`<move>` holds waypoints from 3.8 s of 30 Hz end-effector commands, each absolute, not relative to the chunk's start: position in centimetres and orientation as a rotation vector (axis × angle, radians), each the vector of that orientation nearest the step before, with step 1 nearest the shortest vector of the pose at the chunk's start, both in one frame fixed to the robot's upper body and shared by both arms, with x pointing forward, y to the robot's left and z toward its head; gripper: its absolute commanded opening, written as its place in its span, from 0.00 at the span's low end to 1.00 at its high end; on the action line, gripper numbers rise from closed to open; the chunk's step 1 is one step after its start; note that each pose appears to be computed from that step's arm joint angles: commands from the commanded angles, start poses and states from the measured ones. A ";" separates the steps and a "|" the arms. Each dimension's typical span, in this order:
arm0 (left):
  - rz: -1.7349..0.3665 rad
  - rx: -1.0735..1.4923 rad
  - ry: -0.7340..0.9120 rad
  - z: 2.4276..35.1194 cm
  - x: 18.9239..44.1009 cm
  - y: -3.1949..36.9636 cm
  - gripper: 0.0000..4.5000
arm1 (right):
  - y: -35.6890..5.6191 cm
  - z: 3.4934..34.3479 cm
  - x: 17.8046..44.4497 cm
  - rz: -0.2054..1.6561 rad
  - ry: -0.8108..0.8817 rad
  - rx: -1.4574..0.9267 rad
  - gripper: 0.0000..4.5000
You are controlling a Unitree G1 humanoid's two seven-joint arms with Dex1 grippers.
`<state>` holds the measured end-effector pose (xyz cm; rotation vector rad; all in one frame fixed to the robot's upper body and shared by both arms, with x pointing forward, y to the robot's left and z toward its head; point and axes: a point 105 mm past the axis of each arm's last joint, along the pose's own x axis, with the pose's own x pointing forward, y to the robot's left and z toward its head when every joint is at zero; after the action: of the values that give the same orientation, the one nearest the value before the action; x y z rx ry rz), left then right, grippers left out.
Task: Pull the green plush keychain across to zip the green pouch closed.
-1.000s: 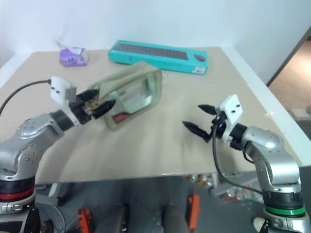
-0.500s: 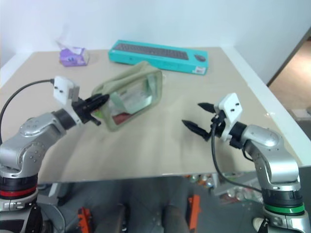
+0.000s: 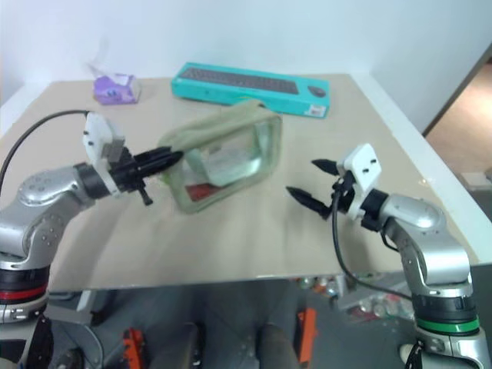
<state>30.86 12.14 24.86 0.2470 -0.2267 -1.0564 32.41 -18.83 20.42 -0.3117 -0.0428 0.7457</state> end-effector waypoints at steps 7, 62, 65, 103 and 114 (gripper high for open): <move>-1.044 0.423 -0.261 24.0 32.3 13.6 0.00 | -20.8 22.1 32.1 0.671 -0.099 -0.353 1.00; -1.258 0.422 -0.280 25.5 31.7 12.6 0.55 | -19.6 23.1 31.6 0.732 -0.098 -0.347 1.00; -1.234 0.351 -0.263 26.4 31.2 13.3 0.79 | -19.1 23.2 31.3 0.775 -0.092 -0.355 1.00; -0.763 0.097 -0.040 21.2 33.9 22.7 1.00 | -16.1 23.2 31.5 0.964 -0.095 -0.387 0.01; -0.933 0.184 -0.031 20.0 37.5 19.8 1.00 | -16.7 23.3 30.8 0.934 -0.089 -0.402 0.01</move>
<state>37.15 19.73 18.99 0.1395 0.0101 -0.9220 31.32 -16.54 22.18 -0.3789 -0.0524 0.9426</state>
